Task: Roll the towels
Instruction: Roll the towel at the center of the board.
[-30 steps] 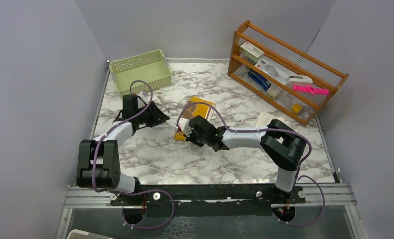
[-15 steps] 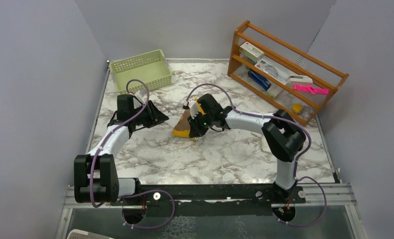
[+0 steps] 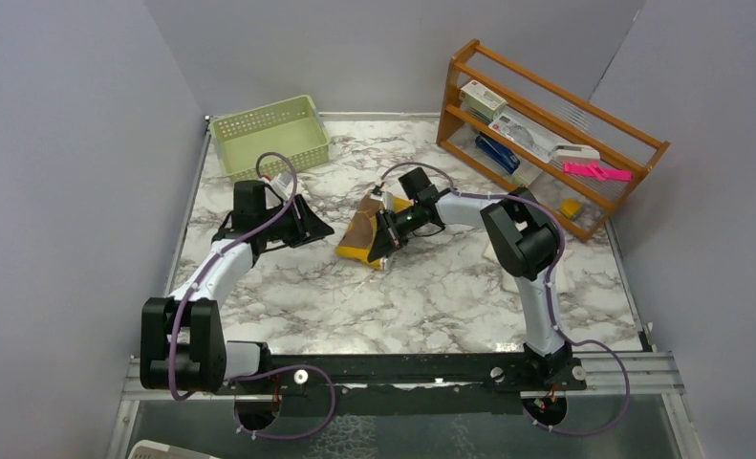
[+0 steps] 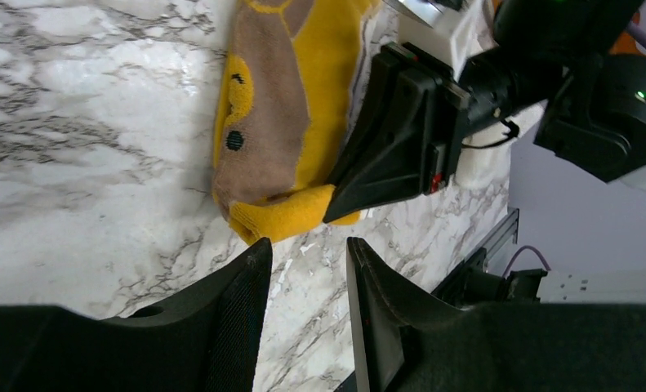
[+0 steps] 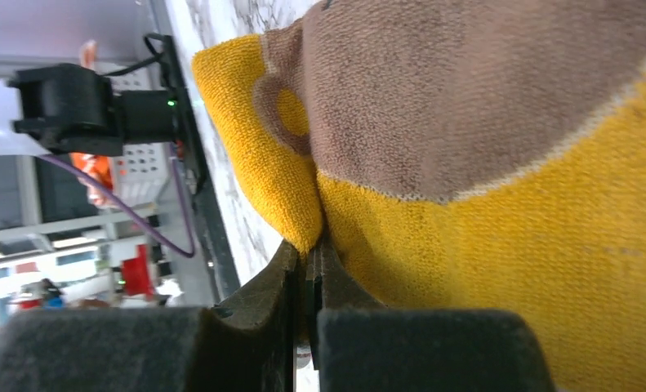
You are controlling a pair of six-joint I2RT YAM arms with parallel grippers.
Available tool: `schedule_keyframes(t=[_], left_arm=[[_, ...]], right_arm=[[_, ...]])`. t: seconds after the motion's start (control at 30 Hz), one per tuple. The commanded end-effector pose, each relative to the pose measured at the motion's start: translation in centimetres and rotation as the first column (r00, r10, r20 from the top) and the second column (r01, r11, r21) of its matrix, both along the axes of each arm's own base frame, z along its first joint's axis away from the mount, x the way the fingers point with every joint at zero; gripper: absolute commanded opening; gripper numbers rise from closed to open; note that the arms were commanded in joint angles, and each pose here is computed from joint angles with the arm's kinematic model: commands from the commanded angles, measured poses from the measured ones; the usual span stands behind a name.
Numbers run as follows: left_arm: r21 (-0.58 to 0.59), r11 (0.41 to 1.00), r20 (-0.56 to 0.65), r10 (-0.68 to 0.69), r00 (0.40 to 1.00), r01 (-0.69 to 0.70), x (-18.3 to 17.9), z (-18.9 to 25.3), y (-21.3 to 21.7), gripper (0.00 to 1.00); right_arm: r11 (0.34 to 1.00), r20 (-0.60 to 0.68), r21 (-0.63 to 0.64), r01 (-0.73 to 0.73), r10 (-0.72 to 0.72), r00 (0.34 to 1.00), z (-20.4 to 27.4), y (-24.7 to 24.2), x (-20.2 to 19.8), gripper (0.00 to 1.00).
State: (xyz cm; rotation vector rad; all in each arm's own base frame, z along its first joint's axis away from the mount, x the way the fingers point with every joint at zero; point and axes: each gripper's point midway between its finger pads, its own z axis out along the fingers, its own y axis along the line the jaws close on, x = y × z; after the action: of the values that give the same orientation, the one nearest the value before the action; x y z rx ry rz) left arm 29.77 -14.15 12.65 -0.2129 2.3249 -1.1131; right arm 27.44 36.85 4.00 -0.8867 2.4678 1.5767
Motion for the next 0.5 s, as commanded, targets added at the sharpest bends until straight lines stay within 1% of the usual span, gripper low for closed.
schedule_keyframes(t=[0.0,0.1,0.23,0.33,0.47], left_arm=[[-0.002,0.996,0.054,-0.091,0.994,0.091,0.0,1.6,-2.2,0.42],[0.009,0.991,0.048,-0.136,0.99,0.136,-0.4,1.1,-3.9,0.42],[0.002,0.984,0.029,-0.18,0.983,0.18,-0.9,-0.1,-5.9,0.41],[-0.016,0.982,0.012,-0.19,0.982,0.191,-1.0,-1.2,-6.9,0.41],[-0.061,0.981,-0.003,-0.186,0.982,0.186,-0.4,-2.3,-7.8,0.41]], right_arm=[[0.996,-0.201,0.081,0.042,-0.025,0.979,0.6,-0.7,0.3,0.01],[0.995,-0.259,0.042,0.092,-0.078,0.963,-0.7,-1.3,0.8,0.01],[0.988,-0.289,-0.02,0.153,-0.152,0.945,-2.1,-1.9,1.5,0.01],[0.98,-0.305,-0.06,0.187,-0.197,0.932,-3.0,-2.2,2.0,0.01],[0.976,-0.336,-0.077,0.204,-0.218,0.916,-3.7,-2.3,1.9,0.01]])
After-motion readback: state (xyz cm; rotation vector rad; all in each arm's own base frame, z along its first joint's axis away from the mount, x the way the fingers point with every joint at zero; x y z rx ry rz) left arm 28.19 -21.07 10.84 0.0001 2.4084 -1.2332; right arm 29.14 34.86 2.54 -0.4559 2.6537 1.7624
